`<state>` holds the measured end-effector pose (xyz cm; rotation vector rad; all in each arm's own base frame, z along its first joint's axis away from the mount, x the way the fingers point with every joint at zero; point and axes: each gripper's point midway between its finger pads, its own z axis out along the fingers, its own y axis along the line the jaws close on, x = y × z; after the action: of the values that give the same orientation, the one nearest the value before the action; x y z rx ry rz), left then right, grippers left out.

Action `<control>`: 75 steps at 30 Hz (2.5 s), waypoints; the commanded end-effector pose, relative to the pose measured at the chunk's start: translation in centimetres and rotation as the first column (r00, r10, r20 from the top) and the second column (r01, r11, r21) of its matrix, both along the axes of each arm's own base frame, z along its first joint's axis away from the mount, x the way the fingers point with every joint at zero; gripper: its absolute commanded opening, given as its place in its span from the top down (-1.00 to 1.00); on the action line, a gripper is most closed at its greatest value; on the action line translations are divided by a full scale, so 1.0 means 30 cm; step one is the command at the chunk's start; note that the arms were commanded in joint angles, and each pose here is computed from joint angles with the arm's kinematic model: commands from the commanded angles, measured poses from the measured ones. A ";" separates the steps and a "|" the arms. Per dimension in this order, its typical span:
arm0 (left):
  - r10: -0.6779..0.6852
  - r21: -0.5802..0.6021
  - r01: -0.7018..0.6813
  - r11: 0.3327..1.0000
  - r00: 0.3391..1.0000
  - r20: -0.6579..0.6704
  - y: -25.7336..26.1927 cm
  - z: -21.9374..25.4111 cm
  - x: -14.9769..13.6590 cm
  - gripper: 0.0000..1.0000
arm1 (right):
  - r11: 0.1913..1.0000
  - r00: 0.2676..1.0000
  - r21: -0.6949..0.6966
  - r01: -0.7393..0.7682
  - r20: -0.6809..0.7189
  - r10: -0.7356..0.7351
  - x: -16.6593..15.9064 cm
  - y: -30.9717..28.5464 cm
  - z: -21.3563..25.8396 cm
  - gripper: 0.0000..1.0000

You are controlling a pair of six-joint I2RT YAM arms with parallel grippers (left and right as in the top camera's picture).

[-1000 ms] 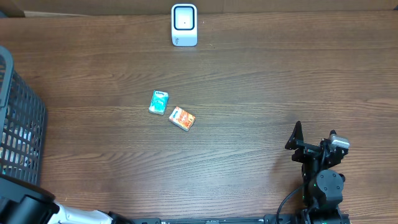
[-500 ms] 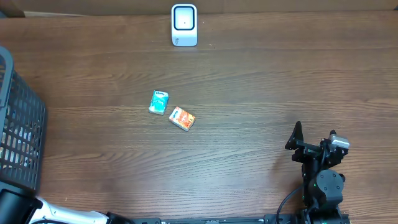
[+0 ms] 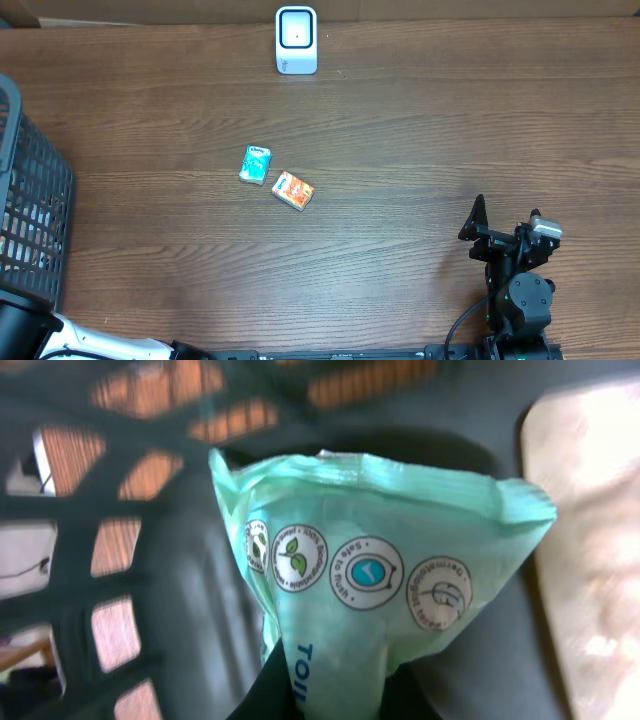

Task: Scan the item barcode
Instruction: 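Lower the left gripper into the basket and grasp the teal wipes pack, then lift the teal pack out and carry it right of the orange pack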

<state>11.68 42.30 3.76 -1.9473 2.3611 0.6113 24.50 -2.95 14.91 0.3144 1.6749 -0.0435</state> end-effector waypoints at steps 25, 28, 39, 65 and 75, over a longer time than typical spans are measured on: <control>-0.416 0.282 0.320 0.905 0.521 0.745 -0.581 1.260 0.573 0.92 | 1.000 1.000 0.003 0.005 0.016 -0.005 -0.001 -0.003 0.020 -0.99; -0.501 0.335 0.412 0.847 0.408 0.763 -0.744 1.344 0.613 0.92 | 1.000 1.000 0.003 0.005 0.016 -0.005 -0.001 -0.003 0.020 -1.00; -0.758 0.310 0.762 0.569 0.340 0.557 -1.179 1.207 0.717 0.91 | 1.000 1.000 0.003 0.005 0.016 -0.005 -0.001 -0.003 0.020 -1.00; -0.888 -0.124 0.965 0.231 0.261 0.379 -1.705 0.380 0.785 0.91 | 1.000 1.000 0.003 0.005 0.016 -0.005 -0.001 -0.003 0.020 -1.00; -0.788 -0.053 0.981 0.188 0.183 0.587 -2.007 0.239 0.824 0.92 | 1.000 1.000 0.003 0.005 0.016 -0.005 -0.001 -0.003 0.020 -1.00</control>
<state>37.74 -15.09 11.88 -0.1171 2.7611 -0.3580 24.51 -2.94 14.90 0.3134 1.6755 -0.0438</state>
